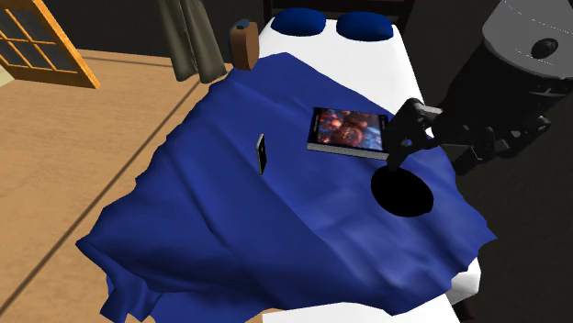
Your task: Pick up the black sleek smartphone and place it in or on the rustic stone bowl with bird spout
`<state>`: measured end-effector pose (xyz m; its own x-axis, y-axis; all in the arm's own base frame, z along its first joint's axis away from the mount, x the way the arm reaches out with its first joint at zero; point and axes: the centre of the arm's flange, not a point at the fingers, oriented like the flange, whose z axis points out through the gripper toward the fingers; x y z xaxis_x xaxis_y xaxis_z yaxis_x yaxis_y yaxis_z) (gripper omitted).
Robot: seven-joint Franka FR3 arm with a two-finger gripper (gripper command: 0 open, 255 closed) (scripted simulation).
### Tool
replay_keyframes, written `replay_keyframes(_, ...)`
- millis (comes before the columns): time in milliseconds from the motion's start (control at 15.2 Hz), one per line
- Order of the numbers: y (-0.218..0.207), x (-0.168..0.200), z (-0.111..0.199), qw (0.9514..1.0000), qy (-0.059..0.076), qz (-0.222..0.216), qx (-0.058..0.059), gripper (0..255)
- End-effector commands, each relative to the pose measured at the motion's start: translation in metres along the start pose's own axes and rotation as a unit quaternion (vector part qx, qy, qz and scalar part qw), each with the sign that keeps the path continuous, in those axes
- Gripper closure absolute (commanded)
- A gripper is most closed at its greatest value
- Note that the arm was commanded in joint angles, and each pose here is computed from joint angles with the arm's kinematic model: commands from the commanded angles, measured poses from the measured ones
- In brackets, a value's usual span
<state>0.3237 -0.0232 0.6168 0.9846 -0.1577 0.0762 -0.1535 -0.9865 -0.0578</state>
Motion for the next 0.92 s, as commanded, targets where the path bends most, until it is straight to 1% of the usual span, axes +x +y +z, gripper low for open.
replay_keyframes(0, 0.000, 0.000, 0.000, 1.0000, 0.000, 0.000, 0.000, 0)
replay_keyframes(858, -0.127, 0.082, 0.087, 0.9992, 0.013, 0.032, -0.018, 0)
